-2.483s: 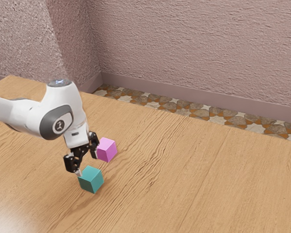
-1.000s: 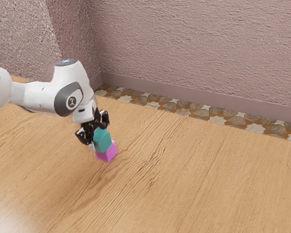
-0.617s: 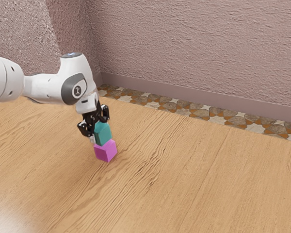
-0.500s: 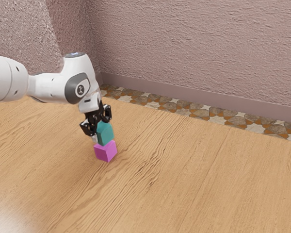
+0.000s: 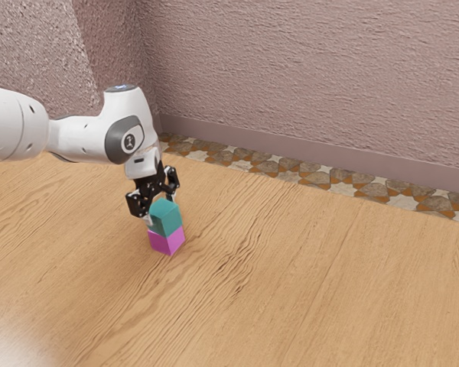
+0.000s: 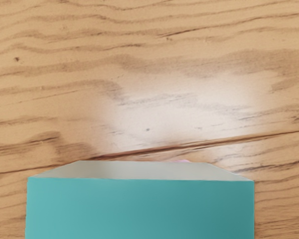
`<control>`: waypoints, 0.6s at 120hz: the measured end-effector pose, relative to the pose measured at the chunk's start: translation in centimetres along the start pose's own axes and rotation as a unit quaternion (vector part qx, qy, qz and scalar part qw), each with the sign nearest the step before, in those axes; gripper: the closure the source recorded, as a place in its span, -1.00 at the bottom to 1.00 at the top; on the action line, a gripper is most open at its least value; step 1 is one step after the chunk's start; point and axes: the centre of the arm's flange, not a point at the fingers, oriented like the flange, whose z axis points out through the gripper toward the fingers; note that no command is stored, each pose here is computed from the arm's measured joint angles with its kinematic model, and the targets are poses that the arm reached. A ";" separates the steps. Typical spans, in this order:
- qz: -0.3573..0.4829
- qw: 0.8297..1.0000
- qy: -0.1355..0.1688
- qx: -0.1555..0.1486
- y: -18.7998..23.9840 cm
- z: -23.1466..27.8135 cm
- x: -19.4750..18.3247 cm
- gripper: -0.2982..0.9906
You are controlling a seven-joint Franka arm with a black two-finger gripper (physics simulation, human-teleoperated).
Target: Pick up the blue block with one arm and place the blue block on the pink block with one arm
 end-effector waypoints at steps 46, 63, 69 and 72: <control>0.008 0.998 -0.017 0.068 7.4 -21.4 4.7 -0.52; -0.030 0.997 -0.064 0.041 9.2 -26.4 7.3 -0.53; -0.057 0.995 -0.069 0.036 9.6 -27.2 7.5 -0.53; -0.072 0.994 -0.071 0.031 9.8 -27.4 7.2 -0.53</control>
